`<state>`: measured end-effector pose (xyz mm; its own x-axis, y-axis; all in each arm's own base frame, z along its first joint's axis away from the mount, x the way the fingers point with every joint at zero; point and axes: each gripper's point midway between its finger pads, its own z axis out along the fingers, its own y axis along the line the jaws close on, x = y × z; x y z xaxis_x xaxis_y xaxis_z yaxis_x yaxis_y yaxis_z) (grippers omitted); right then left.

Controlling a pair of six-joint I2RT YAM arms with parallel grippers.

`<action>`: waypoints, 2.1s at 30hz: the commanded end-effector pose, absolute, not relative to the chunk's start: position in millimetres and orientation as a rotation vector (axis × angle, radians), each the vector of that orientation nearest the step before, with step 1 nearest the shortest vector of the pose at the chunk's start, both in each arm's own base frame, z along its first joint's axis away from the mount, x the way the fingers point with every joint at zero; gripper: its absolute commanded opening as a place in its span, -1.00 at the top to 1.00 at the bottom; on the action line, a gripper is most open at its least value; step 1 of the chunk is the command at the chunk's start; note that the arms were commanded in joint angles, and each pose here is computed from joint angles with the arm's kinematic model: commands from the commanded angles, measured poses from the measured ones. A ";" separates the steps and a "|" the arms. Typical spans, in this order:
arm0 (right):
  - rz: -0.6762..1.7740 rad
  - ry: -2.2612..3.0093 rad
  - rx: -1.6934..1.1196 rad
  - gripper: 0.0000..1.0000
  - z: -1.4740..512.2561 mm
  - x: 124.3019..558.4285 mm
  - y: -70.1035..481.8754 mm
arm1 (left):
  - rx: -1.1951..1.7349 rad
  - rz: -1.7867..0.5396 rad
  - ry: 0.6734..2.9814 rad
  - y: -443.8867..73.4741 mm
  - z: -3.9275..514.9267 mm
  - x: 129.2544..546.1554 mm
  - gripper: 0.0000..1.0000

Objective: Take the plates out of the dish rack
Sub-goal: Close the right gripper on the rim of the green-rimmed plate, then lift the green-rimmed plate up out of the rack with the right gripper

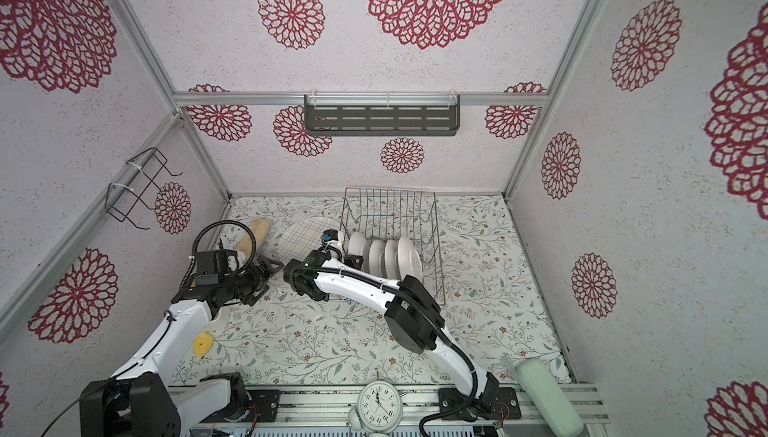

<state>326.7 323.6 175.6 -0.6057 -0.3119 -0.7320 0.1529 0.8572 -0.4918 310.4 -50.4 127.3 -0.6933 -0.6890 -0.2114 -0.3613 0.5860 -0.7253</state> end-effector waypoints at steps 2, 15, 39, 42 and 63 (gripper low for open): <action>-0.641 2.042 -0.027 0.71 199.3 327.5 316.8 | -0.819 -0.930 2.314 -49.1 135.9 312.0 -0.92; -0.649 1.966 -0.039 1.00 220.3 324.4 317.1 | -0.813 -0.928 2.308 -48.8 139.2 311.9 -0.92; -0.588 1.864 -0.032 1.00 279.9 315.3 318.5 | -0.790 -0.923 2.276 -48.5 162.7 308.2 -0.93; -0.574 1.846 -0.041 1.00 291.9 313.1 321.4 | -0.786 -0.918 2.267 -47.8 168.8 308.2 -0.93; -0.400 1.748 -0.058 1.00 367.1 280.2 337.0 | -0.739 -0.932 2.190 -48.2 204.6 307.4 -0.93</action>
<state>281.5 363.2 302.1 -0.3520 -0.3537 -0.8666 0.0845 0.9100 -0.4058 306.4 -50.0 191.3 -0.6499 -0.6948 -0.3081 -0.2683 0.5890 -0.7623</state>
